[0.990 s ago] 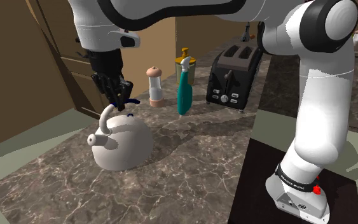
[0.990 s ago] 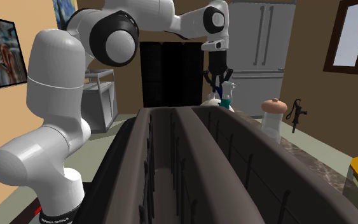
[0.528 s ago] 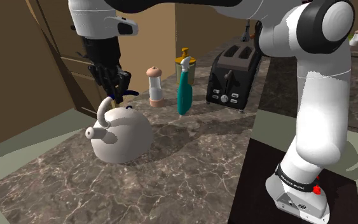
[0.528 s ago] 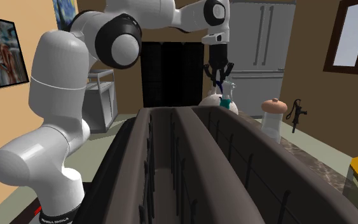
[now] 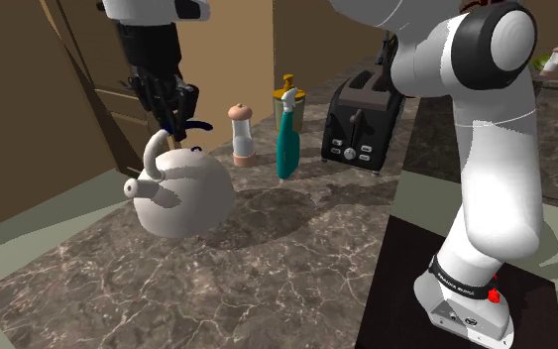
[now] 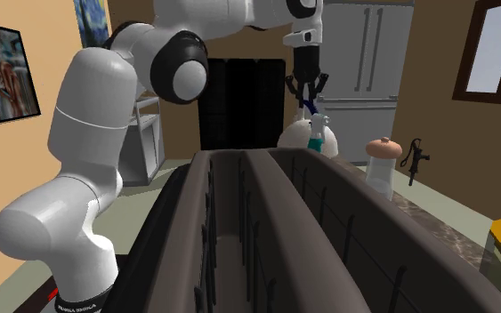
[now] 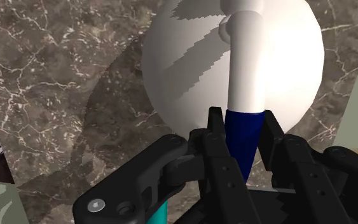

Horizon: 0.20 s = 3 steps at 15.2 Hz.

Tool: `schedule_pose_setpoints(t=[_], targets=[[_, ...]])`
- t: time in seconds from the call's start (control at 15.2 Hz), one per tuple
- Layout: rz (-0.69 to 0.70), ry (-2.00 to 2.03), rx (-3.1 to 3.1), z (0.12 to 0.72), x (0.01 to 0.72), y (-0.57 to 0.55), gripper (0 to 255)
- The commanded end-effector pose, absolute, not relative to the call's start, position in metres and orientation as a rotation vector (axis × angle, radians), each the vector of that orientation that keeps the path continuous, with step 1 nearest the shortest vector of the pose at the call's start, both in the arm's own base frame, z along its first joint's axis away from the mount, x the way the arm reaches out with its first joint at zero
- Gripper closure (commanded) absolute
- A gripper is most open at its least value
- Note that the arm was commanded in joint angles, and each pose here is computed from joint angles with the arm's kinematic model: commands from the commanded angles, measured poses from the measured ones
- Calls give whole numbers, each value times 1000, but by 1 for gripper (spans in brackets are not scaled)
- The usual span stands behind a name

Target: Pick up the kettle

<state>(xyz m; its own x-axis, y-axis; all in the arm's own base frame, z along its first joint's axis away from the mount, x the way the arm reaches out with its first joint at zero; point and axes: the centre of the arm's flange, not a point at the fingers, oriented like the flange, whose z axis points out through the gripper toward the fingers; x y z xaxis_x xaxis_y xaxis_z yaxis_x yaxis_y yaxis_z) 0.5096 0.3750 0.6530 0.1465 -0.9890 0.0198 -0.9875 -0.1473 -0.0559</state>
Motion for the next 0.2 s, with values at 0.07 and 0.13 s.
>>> schedule_pose_setpoints(t=[0.07,0.13], targets=[[-81,2031,-2355,665,508,374,255],[-81,2031,-2355,665,508,374,255]])
